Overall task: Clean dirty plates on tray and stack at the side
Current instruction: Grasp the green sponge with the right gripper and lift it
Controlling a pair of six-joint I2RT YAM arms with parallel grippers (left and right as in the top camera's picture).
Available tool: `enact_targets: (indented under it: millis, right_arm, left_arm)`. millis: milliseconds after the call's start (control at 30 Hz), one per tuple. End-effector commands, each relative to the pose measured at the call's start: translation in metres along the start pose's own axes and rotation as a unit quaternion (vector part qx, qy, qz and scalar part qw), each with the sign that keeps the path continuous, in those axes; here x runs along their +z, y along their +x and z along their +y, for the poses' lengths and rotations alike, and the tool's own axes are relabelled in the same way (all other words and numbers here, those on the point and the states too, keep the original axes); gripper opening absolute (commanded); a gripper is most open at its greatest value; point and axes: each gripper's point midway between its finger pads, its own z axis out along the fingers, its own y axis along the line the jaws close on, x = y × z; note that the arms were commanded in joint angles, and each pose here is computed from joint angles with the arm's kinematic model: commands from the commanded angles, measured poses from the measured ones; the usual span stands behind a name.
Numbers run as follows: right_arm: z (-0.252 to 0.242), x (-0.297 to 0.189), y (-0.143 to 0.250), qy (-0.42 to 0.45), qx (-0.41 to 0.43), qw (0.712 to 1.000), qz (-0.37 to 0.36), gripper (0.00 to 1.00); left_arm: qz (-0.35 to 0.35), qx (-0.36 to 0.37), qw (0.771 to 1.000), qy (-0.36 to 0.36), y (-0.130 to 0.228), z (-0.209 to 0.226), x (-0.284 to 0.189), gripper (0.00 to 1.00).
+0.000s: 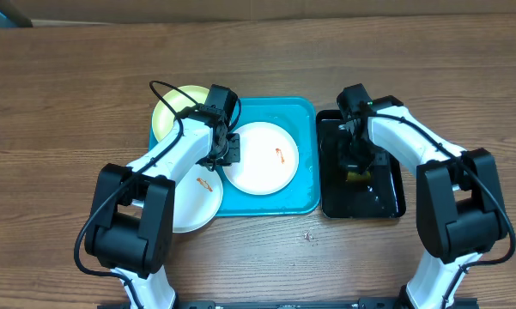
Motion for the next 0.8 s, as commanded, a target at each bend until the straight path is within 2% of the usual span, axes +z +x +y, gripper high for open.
enact_targets:
  millis: [0, 133, 200, 267, 300, 333, 367, 467, 567, 767]
  right_arm:
    - [0.008, -0.023, -0.019, -0.025, 0.006, 1.0, -0.009, 0.17]
    - [0.006, -0.076, -0.03, -0.032, 0.008, 0.999, -0.025, 0.31]
    - [0.004, -0.091, -0.029, -0.032, 0.008, 0.999, -0.026, 0.35]
    - [0.002, -0.097, -0.026, -0.031, 0.009, 0.999, -0.025, 0.49]
    - [0.001, -0.097, -0.024, -0.029, 0.009, 0.999, -0.019, 0.5]
    - [0.0, -0.096, -0.021, -0.028, 0.009, 0.999, -0.014, 0.49]
    - [0.0, -0.092, -0.019, -0.026, 0.009, 1.0, -0.01, 0.43]
    - [0.001, -0.081, -0.02, -0.027, 0.009, 1.0, -0.013, 0.13]
    - [0.005, -0.067, -0.028, -0.034, 0.01, 0.999, -0.031, 0.04]
    - [0.011, -0.025, -0.035, -0.046, 0.015, 0.997, -0.064, 0.04]
  left_arm:
    - [0.006, -0.002, 1.0, -0.008, 0.004, 0.003, 0.004, 0.16]
    - [0.008, -0.002, 1.0, -0.009, 0.005, 0.003, 0.004, 0.16]
    - [0.009, -0.002, 1.0, -0.009, 0.006, 0.003, 0.004, 0.16]
    - [0.01, -0.002, 1.0, -0.006, 0.006, 0.002, 0.004, 0.17]
    - [0.01, -0.002, 1.0, -0.004, 0.005, 0.001, 0.004, 0.17]
    - [0.009, -0.002, 1.0, -0.004, 0.005, 0.001, 0.004, 0.17]
    - [0.009, -0.002, 1.0, -0.004, 0.005, 0.001, 0.004, 0.18]
    - [0.01, -0.002, 1.0, -0.005, 0.006, 0.002, 0.004, 0.18]
    - [0.012, -0.002, 1.0, -0.005, 0.007, 0.002, 0.004, 0.18]
    - [0.009, -0.002, 1.0, -0.004, 0.005, 0.002, 0.004, 0.18]
